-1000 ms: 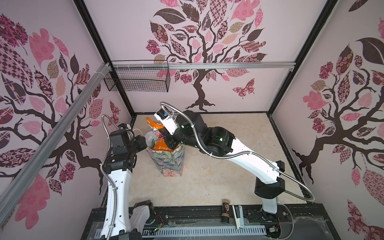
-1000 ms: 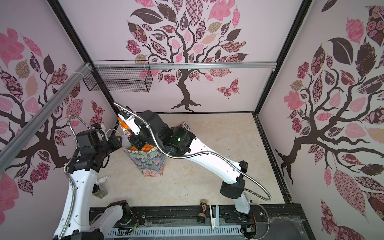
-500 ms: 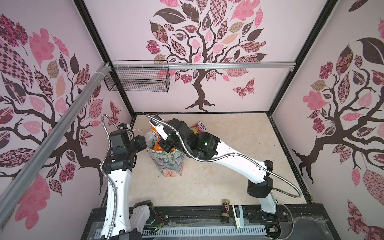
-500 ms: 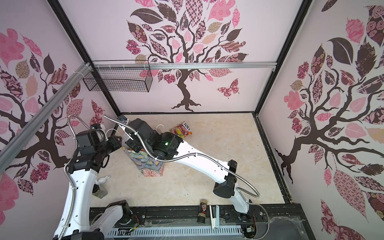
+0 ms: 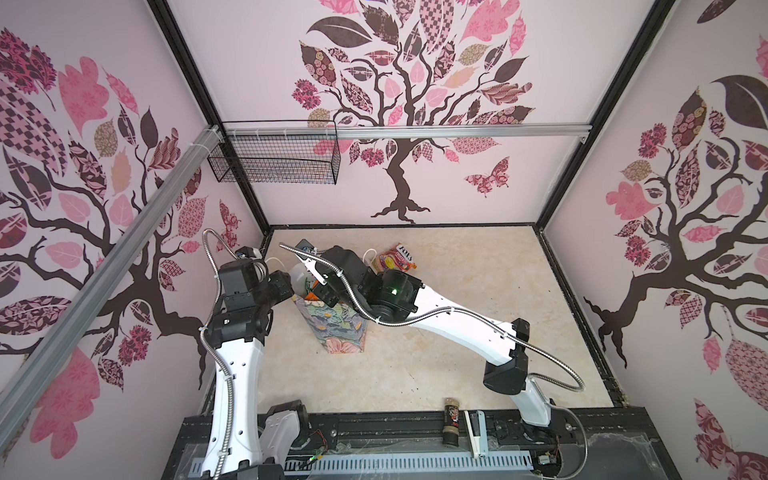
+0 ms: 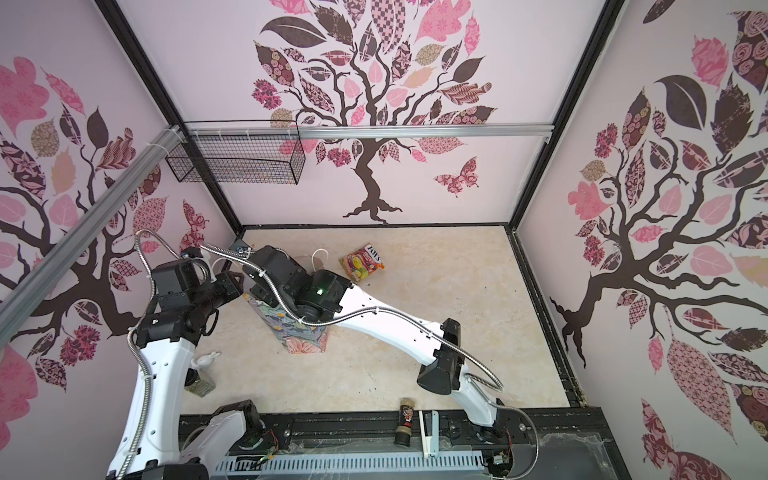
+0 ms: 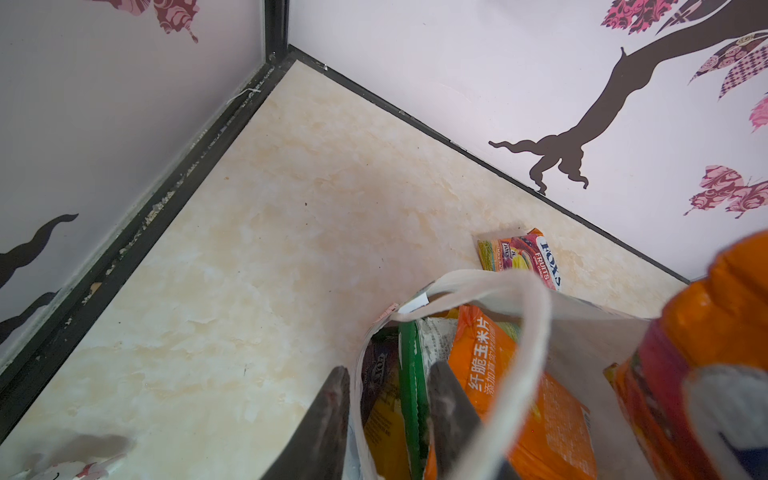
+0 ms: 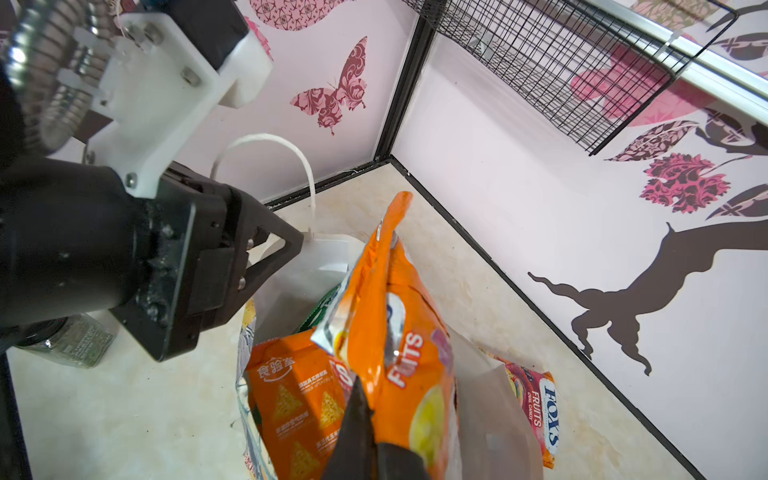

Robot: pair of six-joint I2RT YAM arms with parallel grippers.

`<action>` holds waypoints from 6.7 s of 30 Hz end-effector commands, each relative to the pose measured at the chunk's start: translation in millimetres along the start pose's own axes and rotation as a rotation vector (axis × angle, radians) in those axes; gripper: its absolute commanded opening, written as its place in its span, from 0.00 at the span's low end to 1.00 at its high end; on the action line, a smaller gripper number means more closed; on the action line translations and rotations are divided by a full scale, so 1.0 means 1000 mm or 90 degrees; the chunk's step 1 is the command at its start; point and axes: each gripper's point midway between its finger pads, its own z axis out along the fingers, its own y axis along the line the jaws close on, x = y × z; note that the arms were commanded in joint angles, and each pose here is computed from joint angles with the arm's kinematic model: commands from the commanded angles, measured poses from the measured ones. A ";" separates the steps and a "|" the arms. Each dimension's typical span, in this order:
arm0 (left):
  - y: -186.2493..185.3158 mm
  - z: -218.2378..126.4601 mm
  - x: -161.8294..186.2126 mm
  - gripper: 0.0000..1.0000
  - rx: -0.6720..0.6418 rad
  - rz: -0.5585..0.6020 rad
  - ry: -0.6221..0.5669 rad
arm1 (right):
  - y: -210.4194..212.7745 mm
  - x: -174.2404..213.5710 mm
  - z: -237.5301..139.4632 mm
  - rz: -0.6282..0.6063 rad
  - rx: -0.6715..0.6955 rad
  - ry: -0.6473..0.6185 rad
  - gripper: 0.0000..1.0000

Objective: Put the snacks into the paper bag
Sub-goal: 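Lower the orange Fox's bag into the paper bag and open the right gripper, then withdraw the right gripper toward the robot while the left gripper shifts the paper bag, then move the right gripper onto the pink Fox's candy bag and close on it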

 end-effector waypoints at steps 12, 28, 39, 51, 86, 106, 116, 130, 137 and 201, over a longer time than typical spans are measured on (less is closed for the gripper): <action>0.003 0.003 0.003 0.37 -0.001 -0.001 -0.003 | -0.015 0.011 0.025 -0.005 0.047 -0.003 0.00; 0.004 0.003 0.004 0.37 -0.002 -0.001 -0.001 | -0.004 0.021 0.023 0.014 -0.001 -0.002 0.32; 0.003 0.002 0.003 0.46 -0.002 0.003 -0.001 | 0.013 -0.026 -0.036 0.087 -0.171 -0.072 0.47; -0.028 -0.050 -0.043 0.56 0.000 0.068 -0.040 | -0.057 -0.015 -0.133 0.210 -0.148 -0.165 0.50; -0.112 0.010 0.049 0.21 -0.042 0.372 0.299 | -0.126 0.219 -0.217 0.429 0.030 -0.027 0.57; -0.087 0.037 0.101 0.10 -0.071 0.366 0.386 | -0.104 0.257 -0.187 0.429 0.014 0.053 0.62; -0.087 0.033 0.098 0.17 -0.056 0.341 0.336 | -0.100 0.266 -0.175 0.416 0.022 0.062 0.65; -0.063 -0.031 -0.017 0.65 -0.070 0.200 0.042 | -0.106 0.241 -0.144 0.361 0.021 0.074 0.69; -0.018 -0.045 -0.017 0.72 -0.099 0.109 -0.030 | -0.111 0.242 -0.099 0.385 -0.035 0.113 0.73; -0.005 -0.015 0.013 0.76 -0.079 0.083 -0.017 | -0.230 0.370 0.148 0.877 0.003 0.050 0.71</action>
